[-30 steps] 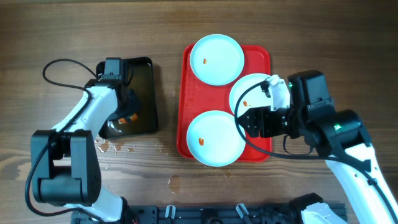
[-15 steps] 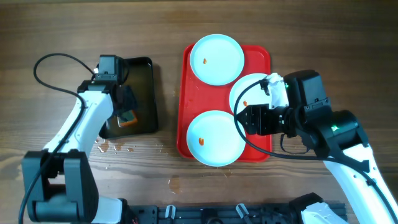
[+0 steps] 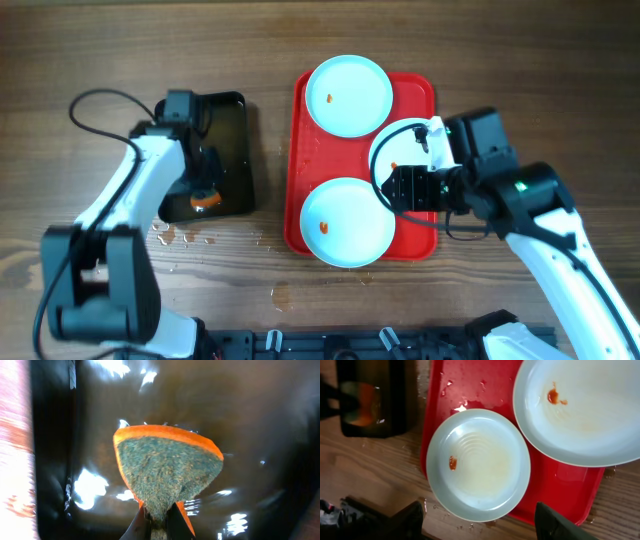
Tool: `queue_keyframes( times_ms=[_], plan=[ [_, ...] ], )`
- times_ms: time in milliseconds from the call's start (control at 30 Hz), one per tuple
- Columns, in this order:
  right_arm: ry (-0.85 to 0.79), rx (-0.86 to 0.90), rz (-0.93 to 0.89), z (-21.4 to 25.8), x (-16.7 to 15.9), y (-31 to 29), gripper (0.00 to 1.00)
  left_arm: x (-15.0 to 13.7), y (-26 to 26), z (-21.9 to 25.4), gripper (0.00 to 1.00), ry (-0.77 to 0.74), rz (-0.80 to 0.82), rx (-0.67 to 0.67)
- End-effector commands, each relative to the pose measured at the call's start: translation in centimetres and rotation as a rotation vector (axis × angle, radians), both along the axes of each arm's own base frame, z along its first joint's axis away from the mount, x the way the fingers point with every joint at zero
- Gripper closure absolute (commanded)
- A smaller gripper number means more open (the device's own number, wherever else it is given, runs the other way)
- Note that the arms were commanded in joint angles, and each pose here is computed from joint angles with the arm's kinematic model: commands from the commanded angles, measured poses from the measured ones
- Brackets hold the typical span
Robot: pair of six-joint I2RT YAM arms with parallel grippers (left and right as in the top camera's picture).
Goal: Clean dirty plates on tray and stack at the side
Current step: 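Move the sponge with the left gripper onto the lower white plate, then scrub the plate with the sponge, then dip it back in the water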
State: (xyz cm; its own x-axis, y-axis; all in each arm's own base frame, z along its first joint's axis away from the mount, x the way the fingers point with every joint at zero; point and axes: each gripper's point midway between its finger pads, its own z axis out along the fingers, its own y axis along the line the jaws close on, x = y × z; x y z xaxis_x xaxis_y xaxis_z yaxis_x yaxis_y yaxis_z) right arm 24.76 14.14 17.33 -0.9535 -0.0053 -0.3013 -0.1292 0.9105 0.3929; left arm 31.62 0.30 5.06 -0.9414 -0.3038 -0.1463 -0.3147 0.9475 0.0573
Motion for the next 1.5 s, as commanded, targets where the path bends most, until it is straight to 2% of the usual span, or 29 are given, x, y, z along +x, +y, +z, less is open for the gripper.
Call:
queue_keyframes(
  times_ms=[0, 67, 133, 200, 433, 500, 600, 667, 700, 767, 967, 1233, 1467],
  plan=[
    [0.137, -0.082, -0.055, -3.6, -0.1, -0.8, 0.33, 2.2, -3.8, 8.4, 0.96, -0.195, -0.105, -0.110],
    [0.204, -0.112, -0.043, -5.4, -0.2, -0.8, 0.38, 1.3, -5.9, 10.5, 0.96, -0.235, -0.143, -0.146],
    [0.290, -0.128, -0.027, -7.2, -0.8, -0.7, 0.48, 0.2, -7.9, 11.7, 0.96, -0.249, -0.170, -0.182],
    [0.360, -0.137, 0.018, -9.0, -1.7, -0.2, 0.49, -0.7, -9.3, 12.1, 0.96, -0.246, -0.181, -0.198],
    [0.467, -0.161, -0.063, -16.6, -3.7, -0.8, 0.50, -3.6, -14.3, 11.9, 0.96, -0.164, -0.273, -0.320],
    [0.450, -0.143, -0.063, -17.1, -3.5, -0.6, 0.57, -4.0, -15.0, 11.9, 0.96, -0.159, -0.294, -0.326],
    [0.433, -0.124, -0.111, -17.6, -3.0, -0.4, 0.75, -4.4, -16.4, 11.8, 0.96, -0.159, -0.319, -0.337],
    [0.419, -0.117, -0.112, -17.6, -2.6, -0.2, 0.80, -4.5, -17.0, 11.5, 0.96, -0.158, -0.335, -0.340],
    [0.415, -0.115, -0.124, -17.6, -2.4, -0.2, 0.88, -4.5, -17.4, 11.2, 0.96, -0.154, -0.331, -0.344],
    [0.414, -0.154, -0.202, -17.8, -2.1, -1.0, 0.95, -4.5, -18.2, 10.4, 0.96, -0.142, -0.334, -0.351],
    [0.393, -0.210, -0.276, -18.1, -1.5, -2.2, 0.96, -4.4, -21.3, 7.9, 0.96, -0.120, -0.392, -0.368],
    [0.397, -0.213, -0.278, -18.0, -1.6, -2.2, 0.96, -5.0, -25.1, 2.9, 0.96, -0.026, -0.422, -0.350],
    [0.402, -0.210, -0.269, -18.0, -1.7, -2.1, 0.96, -5.1, -26.2, -2.9, 0.96, 0.081, -0.282, -0.322]
  ],
)
